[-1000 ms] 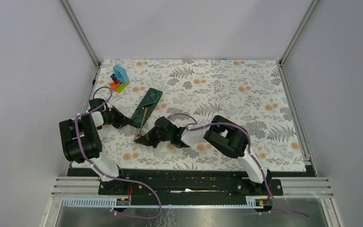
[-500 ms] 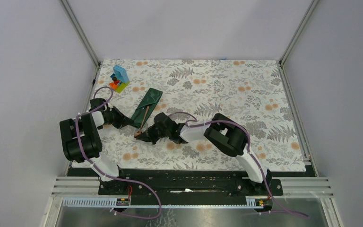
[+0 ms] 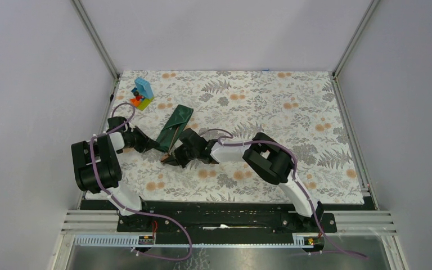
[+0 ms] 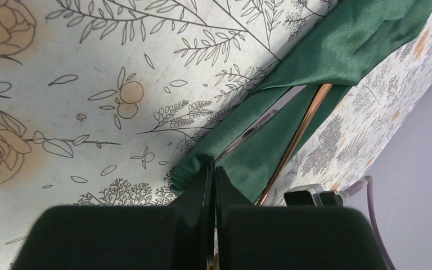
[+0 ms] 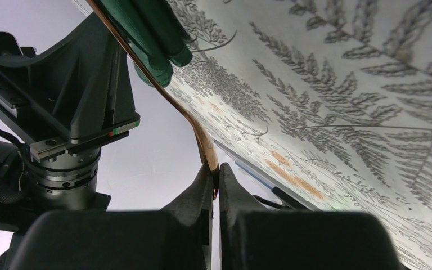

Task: Fold the napkin into a case and place the utensils inside
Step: Insert the spoon into the folded napkin.

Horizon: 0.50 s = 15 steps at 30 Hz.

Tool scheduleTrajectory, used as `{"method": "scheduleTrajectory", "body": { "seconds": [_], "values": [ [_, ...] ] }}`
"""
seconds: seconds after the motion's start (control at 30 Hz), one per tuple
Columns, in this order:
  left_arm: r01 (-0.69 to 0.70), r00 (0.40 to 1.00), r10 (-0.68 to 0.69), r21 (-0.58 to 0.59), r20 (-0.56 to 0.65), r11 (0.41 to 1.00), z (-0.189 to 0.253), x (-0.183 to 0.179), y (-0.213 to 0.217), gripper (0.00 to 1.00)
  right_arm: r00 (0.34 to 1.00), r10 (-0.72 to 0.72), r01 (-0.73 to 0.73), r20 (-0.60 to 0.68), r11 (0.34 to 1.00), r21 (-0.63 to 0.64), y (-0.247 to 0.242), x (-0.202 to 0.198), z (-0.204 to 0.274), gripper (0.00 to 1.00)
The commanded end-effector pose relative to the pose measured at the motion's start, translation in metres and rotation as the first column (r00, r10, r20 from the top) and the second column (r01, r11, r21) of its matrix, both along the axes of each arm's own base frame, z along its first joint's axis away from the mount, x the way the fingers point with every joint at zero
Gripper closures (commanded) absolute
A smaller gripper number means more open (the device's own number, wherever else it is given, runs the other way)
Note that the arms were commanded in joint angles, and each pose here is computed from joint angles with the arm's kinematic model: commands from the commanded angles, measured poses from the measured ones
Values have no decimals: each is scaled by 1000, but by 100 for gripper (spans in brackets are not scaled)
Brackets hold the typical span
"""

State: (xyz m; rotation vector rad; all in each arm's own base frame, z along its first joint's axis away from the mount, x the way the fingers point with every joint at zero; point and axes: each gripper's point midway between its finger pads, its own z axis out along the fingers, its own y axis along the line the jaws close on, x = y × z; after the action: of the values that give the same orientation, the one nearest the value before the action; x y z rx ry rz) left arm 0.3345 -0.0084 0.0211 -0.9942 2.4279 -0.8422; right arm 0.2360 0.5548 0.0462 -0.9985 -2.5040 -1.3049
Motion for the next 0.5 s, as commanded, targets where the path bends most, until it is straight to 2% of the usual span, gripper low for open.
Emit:
{"method": "scheduleTrajectory", "body": {
  "seconds": [0.0, 0.47],
  "values": [
    [-11, 993, 22, 92, -112, 996, -24, -21, 12, 100, 1000, 17, -17, 15, 1000, -20, 3, 9, 5, 100],
    [-3, 990, 21, 130, -140, 991, -27, -24, 13, 100, 1000, 15, -15, 19, 1000, -15, -2, 34, 4, 100]
  ]
}}
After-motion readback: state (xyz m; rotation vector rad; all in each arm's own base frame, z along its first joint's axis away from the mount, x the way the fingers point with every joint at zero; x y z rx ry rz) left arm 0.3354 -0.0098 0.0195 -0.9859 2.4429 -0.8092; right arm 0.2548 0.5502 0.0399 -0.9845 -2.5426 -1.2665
